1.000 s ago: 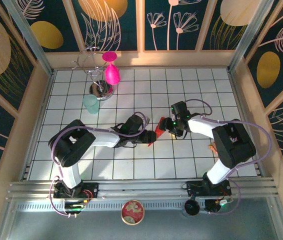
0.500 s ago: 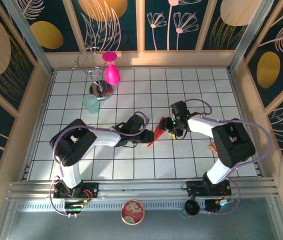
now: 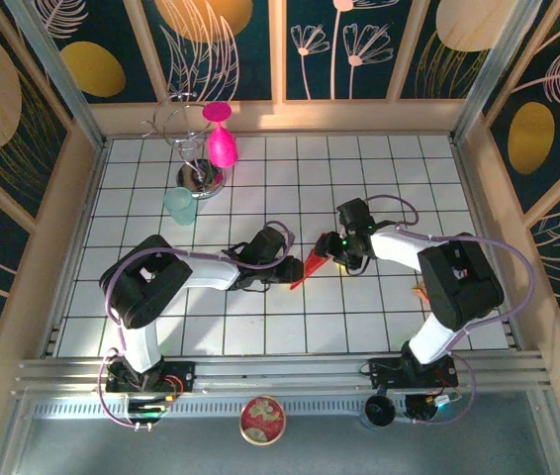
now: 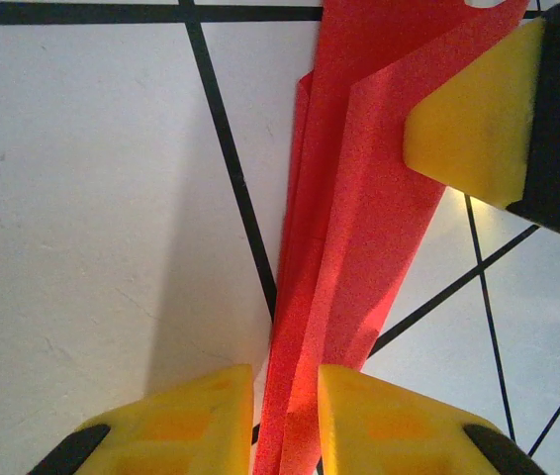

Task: Fold a paper plane with a square sheet of paper (pick it up from the middle)
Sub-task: Fold the wing for the fifth time at the center of the table.

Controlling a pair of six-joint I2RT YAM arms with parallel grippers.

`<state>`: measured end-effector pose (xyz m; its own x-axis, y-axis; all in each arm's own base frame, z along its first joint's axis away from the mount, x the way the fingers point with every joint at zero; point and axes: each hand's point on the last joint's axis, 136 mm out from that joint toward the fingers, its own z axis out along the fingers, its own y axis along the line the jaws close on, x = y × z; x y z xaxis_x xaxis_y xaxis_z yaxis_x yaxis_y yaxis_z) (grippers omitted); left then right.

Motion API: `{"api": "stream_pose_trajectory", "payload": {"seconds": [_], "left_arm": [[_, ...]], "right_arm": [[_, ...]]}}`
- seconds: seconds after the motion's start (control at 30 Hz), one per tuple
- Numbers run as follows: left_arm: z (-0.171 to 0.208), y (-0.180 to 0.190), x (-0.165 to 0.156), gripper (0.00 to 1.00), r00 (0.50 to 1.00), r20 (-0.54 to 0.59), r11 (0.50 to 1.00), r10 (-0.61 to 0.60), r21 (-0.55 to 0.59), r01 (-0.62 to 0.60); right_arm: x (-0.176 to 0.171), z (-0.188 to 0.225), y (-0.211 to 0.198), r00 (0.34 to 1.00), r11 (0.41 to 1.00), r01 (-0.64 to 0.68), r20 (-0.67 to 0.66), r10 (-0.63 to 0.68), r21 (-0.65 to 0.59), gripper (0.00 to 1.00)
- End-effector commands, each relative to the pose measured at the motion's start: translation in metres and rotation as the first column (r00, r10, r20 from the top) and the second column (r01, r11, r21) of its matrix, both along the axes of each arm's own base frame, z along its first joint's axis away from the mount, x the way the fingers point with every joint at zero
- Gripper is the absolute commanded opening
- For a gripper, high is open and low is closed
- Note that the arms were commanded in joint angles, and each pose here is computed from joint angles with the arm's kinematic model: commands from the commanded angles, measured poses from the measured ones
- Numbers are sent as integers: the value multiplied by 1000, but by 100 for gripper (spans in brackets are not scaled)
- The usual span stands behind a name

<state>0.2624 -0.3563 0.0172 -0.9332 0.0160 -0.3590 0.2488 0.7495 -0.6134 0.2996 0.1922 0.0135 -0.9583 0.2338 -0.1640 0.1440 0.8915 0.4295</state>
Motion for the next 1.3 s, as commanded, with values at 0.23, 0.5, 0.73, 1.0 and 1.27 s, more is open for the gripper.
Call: {"api": "stream_pose_trajectory", "payload": {"seconds": [0.23,0.5,0.73,1.0,1.27], "left_arm": [[-67,29,-21,23,991,-126,979,48,204,-21],[-70,30,-20,23,990,-132,974,55,224,-24],[-71,30,-20,22,989,-133,974,59,224,-28],[-70,29,-20,20,989,-134,975,61,221,-30],[-70,29,-20,20,989,-137,974,63,223,-32]], "right_arm": [[6,-28,11,999,1000,-18,46,18,-9,64],[11,53,14,977,996,-22,211,3,90,66],[-8,82,29,966,971,-88,258,29,221,58],[1,75,52,963,951,-150,258,79,271,33],[5,48,52,973,960,-141,212,89,243,28]]}}
